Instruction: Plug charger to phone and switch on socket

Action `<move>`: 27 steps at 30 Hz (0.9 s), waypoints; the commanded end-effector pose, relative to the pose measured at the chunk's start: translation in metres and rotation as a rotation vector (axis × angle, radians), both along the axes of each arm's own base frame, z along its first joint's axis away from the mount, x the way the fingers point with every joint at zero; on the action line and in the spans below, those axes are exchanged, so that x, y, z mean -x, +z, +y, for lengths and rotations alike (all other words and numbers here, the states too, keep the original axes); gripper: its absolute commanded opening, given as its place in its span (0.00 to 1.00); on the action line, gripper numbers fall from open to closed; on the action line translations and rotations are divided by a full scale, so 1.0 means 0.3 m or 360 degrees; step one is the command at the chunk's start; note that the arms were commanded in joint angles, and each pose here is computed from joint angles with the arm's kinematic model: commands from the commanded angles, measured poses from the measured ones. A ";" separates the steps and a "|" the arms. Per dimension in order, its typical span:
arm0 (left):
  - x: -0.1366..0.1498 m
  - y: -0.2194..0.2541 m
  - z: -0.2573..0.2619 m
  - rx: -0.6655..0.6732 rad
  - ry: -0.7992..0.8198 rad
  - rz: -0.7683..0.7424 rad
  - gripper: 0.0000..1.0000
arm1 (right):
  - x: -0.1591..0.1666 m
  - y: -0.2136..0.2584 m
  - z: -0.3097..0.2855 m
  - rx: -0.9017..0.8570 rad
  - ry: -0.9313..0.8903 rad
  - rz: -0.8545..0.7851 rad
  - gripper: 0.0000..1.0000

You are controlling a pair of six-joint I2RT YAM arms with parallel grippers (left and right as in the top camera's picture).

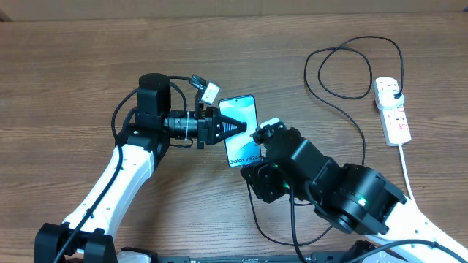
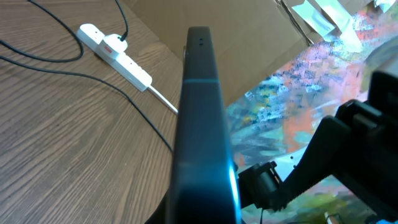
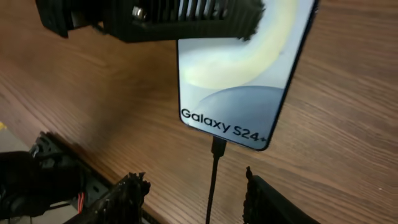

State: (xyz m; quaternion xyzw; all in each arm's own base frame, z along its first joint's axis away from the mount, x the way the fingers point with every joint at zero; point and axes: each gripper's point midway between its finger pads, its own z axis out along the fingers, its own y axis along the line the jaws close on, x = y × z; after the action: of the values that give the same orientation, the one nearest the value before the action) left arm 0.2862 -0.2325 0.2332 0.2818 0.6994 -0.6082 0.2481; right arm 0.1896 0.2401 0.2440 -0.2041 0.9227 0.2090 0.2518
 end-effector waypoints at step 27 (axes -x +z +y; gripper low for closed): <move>-0.155 -0.030 0.018 -0.0039 0.0577 0.0845 0.04 | 0.024 -0.148 -0.047 0.0189 -0.0334 0.0368 0.44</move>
State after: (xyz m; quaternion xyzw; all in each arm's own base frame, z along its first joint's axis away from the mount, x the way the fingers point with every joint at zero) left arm 0.3338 -0.2252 0.2184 -0.0046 0.7903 -0.5897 0.1666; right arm 0.1817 0.2176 0.2032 -0.0978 0.9709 0.1421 0.1659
